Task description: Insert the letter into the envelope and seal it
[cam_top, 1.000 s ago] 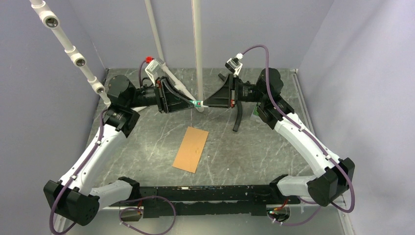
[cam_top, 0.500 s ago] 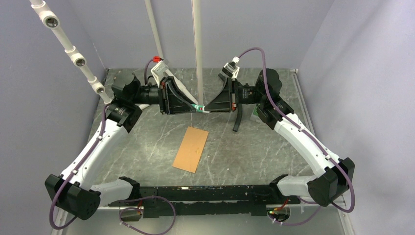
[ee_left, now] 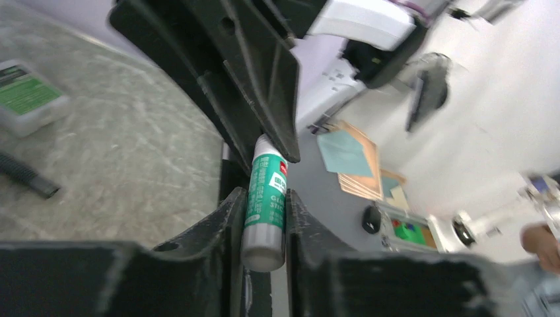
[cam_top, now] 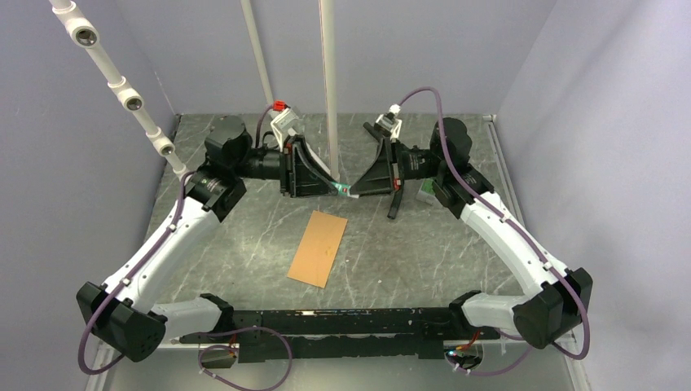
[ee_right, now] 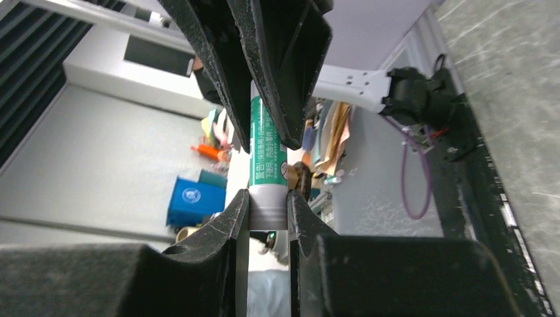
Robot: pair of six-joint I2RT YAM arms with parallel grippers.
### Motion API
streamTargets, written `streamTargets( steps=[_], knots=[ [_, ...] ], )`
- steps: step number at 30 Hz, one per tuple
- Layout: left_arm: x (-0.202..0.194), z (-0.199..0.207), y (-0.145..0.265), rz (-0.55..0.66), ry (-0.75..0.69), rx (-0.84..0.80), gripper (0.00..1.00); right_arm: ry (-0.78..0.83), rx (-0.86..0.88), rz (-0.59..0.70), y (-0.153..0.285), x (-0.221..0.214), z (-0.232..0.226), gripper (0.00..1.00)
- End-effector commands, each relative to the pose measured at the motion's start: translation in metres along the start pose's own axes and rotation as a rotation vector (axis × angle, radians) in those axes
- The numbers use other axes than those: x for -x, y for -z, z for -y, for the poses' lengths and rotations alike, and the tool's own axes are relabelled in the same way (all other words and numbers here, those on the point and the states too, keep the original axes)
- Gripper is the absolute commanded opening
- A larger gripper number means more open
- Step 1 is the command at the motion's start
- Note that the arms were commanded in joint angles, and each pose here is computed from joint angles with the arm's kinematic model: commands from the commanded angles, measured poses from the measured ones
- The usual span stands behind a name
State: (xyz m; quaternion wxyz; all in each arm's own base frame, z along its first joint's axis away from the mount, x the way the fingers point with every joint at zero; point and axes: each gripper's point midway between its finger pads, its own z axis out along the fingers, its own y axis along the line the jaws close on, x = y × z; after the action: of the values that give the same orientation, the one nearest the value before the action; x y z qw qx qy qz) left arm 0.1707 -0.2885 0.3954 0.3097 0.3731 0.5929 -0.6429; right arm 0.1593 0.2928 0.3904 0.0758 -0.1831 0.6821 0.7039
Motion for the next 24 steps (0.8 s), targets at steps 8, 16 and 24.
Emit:
streamTargets(
  steps=[8, 16, 24],
  knots=[
    [-0.024, -0.105, 0.023, 0.101, 0.099, 0.627, 0.93, -0.038, -0.487, 0.445, 0.068, 0.055, 0.118, 0.00],
    [-0.038, -0.131, 0.063, 0.161, 0.182, 0.873, 0.93, -0.149, -1.002, 0.596, 0.160, 0.033, 0.234, 0.00],
    [-0.045, -0.131, 0.058, 0.146, 0.231, 0.848, 0.93, -0.124, -1.192, 0.727, 0.206, 0.018, 0.288, 0.00]
  ],
)
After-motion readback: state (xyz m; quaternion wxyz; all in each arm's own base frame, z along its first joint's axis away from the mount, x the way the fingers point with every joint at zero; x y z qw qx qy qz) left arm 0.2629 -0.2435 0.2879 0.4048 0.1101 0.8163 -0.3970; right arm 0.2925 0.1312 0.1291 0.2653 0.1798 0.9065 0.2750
